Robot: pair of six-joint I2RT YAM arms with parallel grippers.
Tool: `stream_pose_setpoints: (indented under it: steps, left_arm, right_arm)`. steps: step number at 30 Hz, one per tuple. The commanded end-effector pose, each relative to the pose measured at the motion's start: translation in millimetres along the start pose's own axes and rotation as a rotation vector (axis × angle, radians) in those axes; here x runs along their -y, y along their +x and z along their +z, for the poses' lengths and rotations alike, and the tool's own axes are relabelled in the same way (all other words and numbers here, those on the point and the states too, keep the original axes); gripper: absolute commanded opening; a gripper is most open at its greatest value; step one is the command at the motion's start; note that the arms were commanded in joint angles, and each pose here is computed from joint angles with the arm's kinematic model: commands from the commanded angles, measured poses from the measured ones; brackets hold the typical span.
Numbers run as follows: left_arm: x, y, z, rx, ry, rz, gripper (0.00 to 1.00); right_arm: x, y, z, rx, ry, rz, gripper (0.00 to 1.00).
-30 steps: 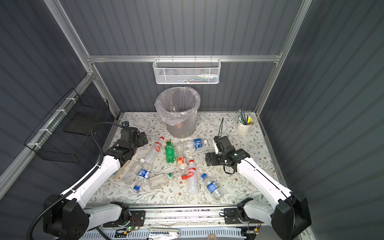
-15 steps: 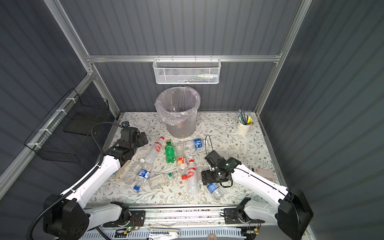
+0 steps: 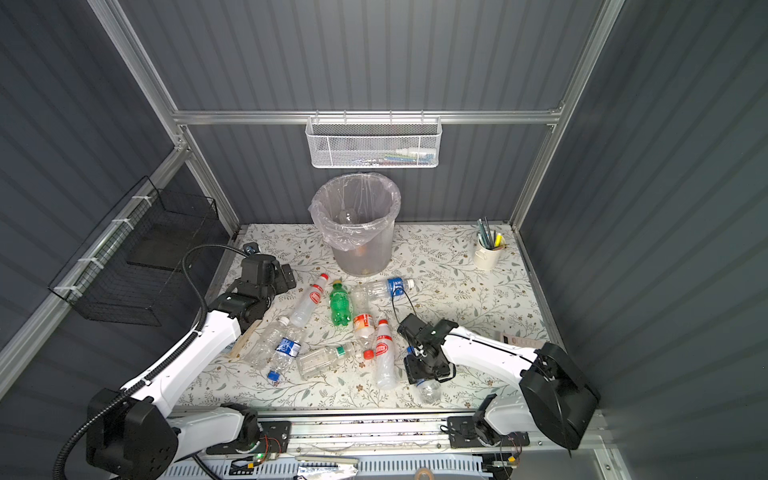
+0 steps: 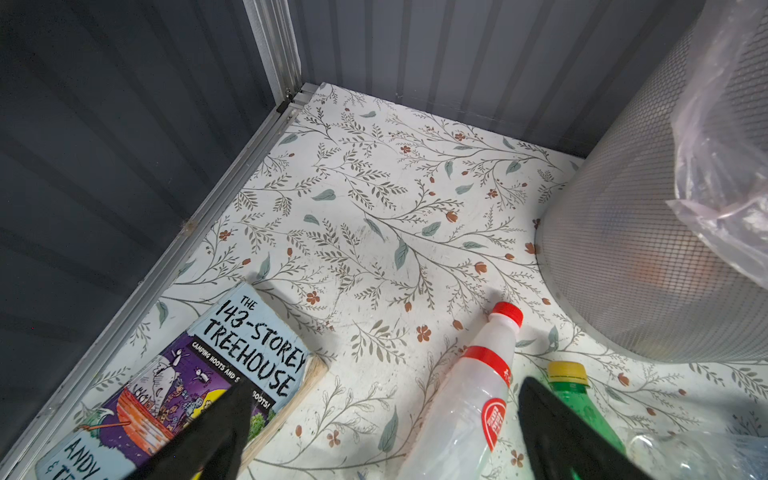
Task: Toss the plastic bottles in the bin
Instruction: 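Lower the right gripper onto a blue-capped clear bottle and grasp it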
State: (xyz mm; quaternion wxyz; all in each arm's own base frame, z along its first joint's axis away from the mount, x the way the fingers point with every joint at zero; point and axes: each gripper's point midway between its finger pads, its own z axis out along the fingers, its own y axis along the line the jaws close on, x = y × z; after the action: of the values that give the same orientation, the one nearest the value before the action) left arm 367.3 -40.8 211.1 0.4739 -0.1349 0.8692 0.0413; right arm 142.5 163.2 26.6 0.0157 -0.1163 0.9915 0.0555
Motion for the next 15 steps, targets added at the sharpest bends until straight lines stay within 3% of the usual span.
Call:
stream_pose_setpoints:
  steps: [1, 8, 13, 15]
  left_arm:
    - [-8, 2, -4, 0.005, -0.022, -0.002, 0.99]
    - [-11, 2, -5, 0.007, -0.029, -0.016, 0.99]
    - [-11, 6, -3, -0.005, -0.030, -0.013, 0.99]
    - [-10, 7, -4, -0.007, -0.026, -0.011, 0.99]
  right_arm:
    - [2, -13, -5, 0.059, 0.030, -0.022, 0.56]
    - [2, -75, -69, 0.367, 0.022, -0.024, 0.53]
    - [14, -138, -163, 0.712, 0.019, 0.000, 0.56]
    - [19, -163, -221, 0.905, 0.018, 0.020, 0.57]
